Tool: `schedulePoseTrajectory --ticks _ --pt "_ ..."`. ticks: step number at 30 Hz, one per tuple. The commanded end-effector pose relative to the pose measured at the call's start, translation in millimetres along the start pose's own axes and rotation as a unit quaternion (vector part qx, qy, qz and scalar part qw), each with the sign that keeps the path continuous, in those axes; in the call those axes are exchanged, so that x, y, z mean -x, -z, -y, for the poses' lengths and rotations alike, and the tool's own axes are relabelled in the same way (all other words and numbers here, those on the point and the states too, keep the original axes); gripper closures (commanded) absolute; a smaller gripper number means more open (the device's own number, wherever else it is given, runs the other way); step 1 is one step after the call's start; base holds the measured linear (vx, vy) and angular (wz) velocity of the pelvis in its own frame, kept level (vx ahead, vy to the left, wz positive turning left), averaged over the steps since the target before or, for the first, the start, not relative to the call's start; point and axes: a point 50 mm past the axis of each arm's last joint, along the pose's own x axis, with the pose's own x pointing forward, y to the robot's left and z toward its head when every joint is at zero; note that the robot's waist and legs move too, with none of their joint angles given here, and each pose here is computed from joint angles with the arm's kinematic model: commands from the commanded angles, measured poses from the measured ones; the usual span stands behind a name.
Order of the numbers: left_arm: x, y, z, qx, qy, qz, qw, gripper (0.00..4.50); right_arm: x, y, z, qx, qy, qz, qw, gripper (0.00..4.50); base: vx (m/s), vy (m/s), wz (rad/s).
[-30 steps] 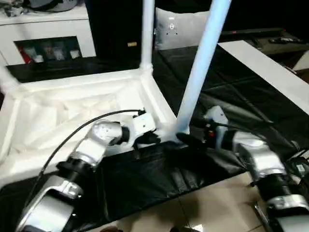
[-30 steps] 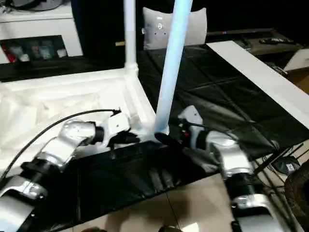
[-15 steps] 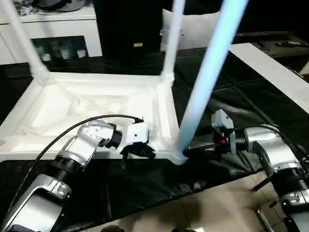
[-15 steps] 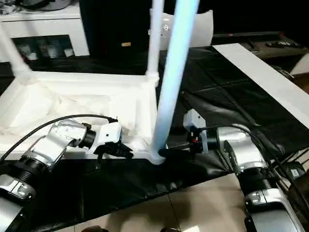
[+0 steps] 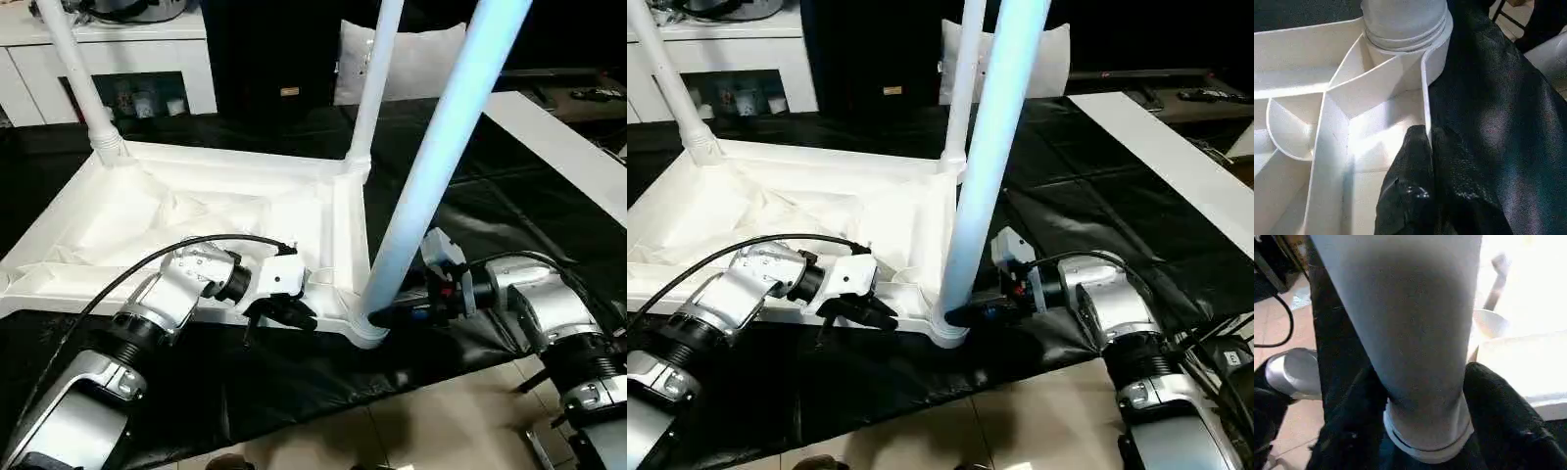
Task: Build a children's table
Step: Rotate leg to tighten
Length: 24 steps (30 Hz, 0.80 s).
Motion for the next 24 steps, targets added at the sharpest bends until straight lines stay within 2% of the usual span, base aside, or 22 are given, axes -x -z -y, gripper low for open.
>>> schedulePoseTrajectory --ticks 1,6,8,11,13,16,18,19,21,22,24 --pt "-12.4 4.7 10.7 0.002 0.050 -0.020 0.999 4.50 -1.4 -2.1 -2.7 0.000 -0.017 0.009 1.000 2.35 0.000 0.000 0.00" --pt "-12.6 1.1 8.3 0.024 0.023 0.012 0.999 4.50 -9.7 -3.2 -8.2 -0.018 -0.023 0.039 0.999 2.53 0.000 0.000 0.00" --pt "-13.2 -0.2 1.5 0.063 -0.030 0.019 0.997 4.50 -21.3 -3.7 -3.7 -0.055 0.028 0.028 0.998 2.54 0.000 0.000 0.00" --pt "-19.7 -5.5 -5.5 0.106 -0.087 0.041 0.990 4.50 -36.8 -14.8 6.3 -0.065 0.107 0.054 0.991 2.54 0.000 0.000 0.00" --pt "-27.3 -13.1 -12.4 0.127 -0.137 0.060 0.981 4.50 -48.7 -16.0 17.8 -0.094 0.183 0.054 0.977 2.54 0.000 0.000 0.00" --pt "-34.1 -17.6 -19.9 0.152 -0.184 0.062 0.969 4.50 -57.3 -13.9 24.7 -0.110 0.238 0.049 0.964 2.54 0.000 0.000 0.00" --pt "-41.9 -25.0 -27.7 0.179 -0.233 0.071 0.953 4.50 -65.4 -9.2 33.2 -0.139 0.310 0.039 0.940 2.54 0.000 0.000 0.00" --pt "-41.9 -25.0 -27.7 0.179 -0.233 0.071 0.953 4.50 -65.4 -9.2 33.2 -0.139 0.310 0.039 0.940 2.54 0.000 0.000 0.00" --pt "-44.9 -28.4 -30.6 0.187 -0.253 0.072 0.946 4.50 -67.5 -8.7 37.2 -0.145 0.349 0.040 0.925 2.54 0.000 0.000 0.00" --pt "-47.8 -30.8 -32.9 0.184 -0.265 0.068 0.944 4.50 -70.5 -12.5 38.9 -0.139 0.363 0.062 0.919 2.02 0.000 0.000 0.00" --pt "-49.5 -32.5 -34.2 0.177 -0.273 0.060 0.944 4.50 -72.9 -18.0 39.5 -0.129 0.372 0.088 0.915 1.88 0.000 0.000 0.00"
